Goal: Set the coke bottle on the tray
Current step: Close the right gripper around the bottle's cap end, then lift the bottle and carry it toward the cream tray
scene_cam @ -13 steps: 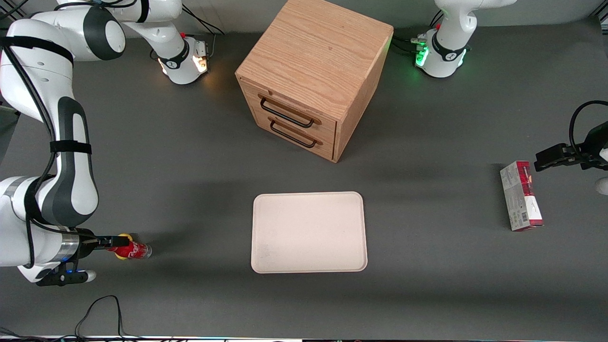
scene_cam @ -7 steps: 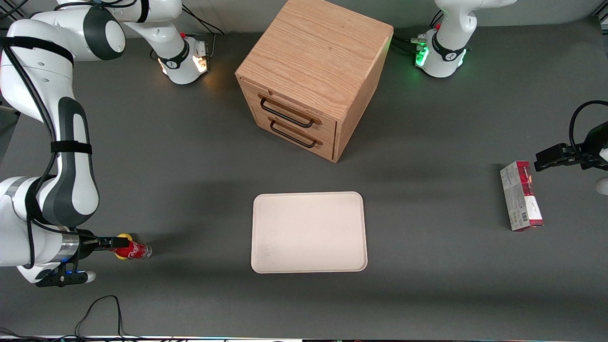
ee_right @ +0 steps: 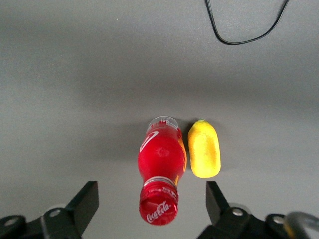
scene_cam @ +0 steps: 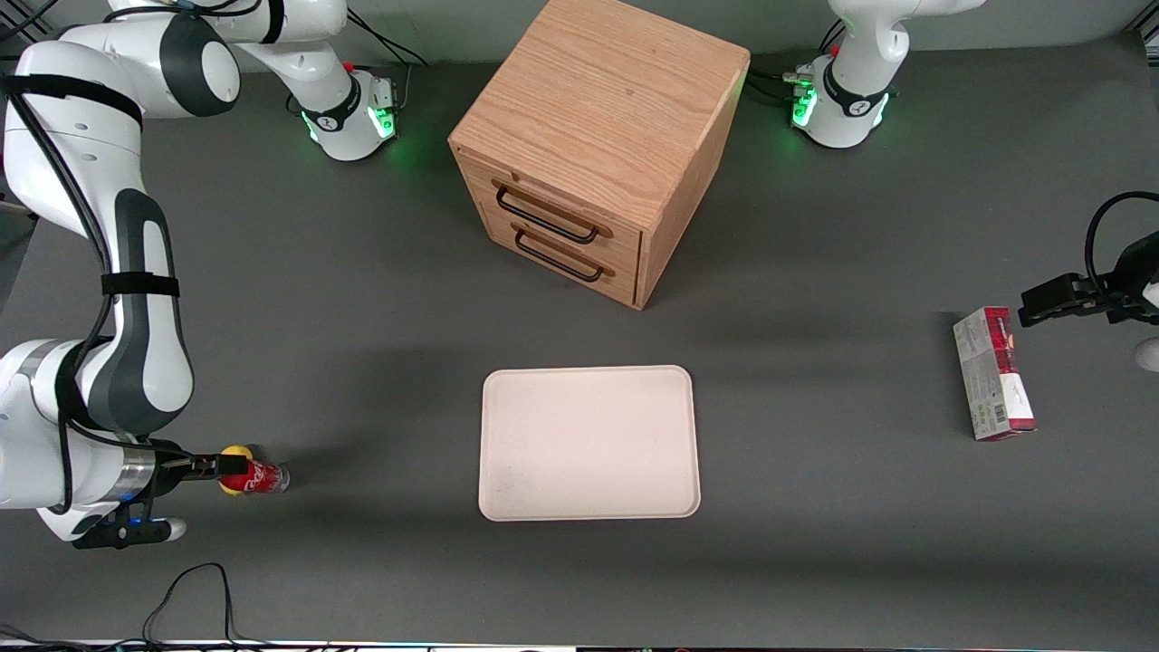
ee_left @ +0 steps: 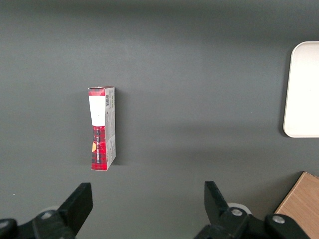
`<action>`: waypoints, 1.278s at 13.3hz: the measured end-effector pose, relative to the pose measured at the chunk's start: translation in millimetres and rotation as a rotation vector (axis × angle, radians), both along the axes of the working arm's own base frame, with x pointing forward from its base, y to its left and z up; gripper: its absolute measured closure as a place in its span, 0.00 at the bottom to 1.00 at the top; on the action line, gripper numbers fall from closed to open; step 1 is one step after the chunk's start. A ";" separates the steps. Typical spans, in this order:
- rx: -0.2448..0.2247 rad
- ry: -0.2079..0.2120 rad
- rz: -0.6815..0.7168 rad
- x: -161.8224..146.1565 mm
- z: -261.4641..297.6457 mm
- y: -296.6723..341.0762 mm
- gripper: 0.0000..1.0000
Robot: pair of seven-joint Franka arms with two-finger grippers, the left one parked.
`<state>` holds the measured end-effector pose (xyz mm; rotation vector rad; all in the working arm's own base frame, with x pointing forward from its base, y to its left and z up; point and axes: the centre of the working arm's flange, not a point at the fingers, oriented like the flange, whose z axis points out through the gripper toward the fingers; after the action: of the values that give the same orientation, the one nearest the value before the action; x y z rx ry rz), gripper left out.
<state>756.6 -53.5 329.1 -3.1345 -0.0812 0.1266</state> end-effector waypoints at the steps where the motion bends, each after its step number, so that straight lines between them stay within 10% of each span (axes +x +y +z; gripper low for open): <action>1: 0.000 0.000 0.000 0.0 0.0 0.0 0.06; 7: -0.001 -0.001 0.000 0.1 -0.1 -0.4 0.69; 14: -0.001 -0.002 0.002 0.6 3.3 1.3 0.69; 17: 0.006 0.061 0.009 -6.6 42.9 10.4 0.69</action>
<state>749.9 -43.1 372.1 -3.1215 -0.0950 0.2216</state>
